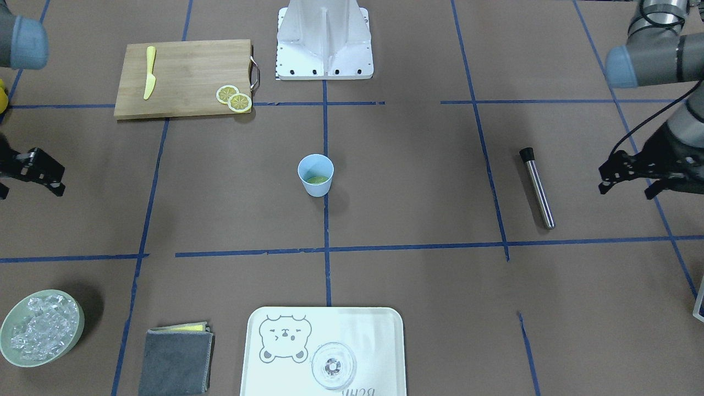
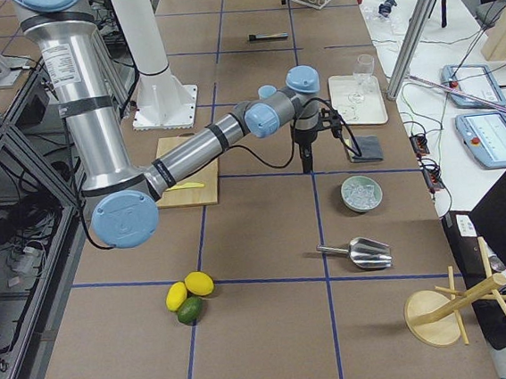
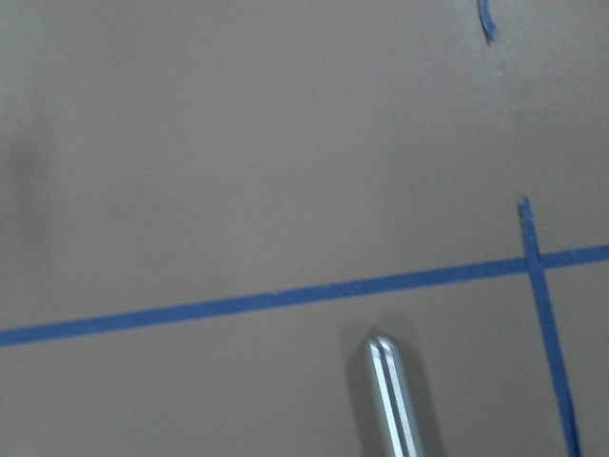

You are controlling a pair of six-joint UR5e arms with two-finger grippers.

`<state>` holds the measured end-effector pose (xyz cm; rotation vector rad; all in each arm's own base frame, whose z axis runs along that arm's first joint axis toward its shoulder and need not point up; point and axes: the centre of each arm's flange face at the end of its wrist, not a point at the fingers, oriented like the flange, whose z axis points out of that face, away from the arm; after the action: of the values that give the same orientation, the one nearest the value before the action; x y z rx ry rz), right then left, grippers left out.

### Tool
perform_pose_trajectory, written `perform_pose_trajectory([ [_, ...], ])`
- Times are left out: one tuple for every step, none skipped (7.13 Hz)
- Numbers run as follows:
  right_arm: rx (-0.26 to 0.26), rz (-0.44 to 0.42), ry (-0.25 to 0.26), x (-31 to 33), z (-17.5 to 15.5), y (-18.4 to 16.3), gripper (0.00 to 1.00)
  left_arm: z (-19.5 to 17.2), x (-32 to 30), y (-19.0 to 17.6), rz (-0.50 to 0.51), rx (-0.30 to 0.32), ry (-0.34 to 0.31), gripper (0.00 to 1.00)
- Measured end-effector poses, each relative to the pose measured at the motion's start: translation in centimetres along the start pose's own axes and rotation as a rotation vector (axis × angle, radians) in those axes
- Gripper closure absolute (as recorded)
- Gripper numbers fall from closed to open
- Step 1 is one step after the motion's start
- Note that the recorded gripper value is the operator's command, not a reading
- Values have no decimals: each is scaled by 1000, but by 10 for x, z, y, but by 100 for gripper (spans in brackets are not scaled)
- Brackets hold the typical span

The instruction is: Squeeze lemon into cup

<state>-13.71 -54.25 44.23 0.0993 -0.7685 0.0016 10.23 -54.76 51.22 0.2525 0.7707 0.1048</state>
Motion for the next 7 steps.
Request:
perform_pose_trajectory([
  [-12,-14,-7,48,-3,-11,0,-28,-50,1,18,6,-35,0],
  [-22,-33,-18,98,-6,-19,0,-52,-93,7,14,-2,-67,0],
  [-23,-49,-23,138,-10,-22,0,-71,-128,15,-7,-21,-74,0],
  [-19,-49,-22,166,-16,-22,0,-78,-155,28,-28,-50,-39,0],
  [-17,-43,-22,181,-19,-20,0,-75,-171,43,-42,-76,7,0],
  [-17,-39,-23,186,-19,-18,0,-70,-178,56,-50,-88,30,0],
  [-18,-37,-26,189,-19,-16,0,-66,-180,63,-48,-97,40,0],
])
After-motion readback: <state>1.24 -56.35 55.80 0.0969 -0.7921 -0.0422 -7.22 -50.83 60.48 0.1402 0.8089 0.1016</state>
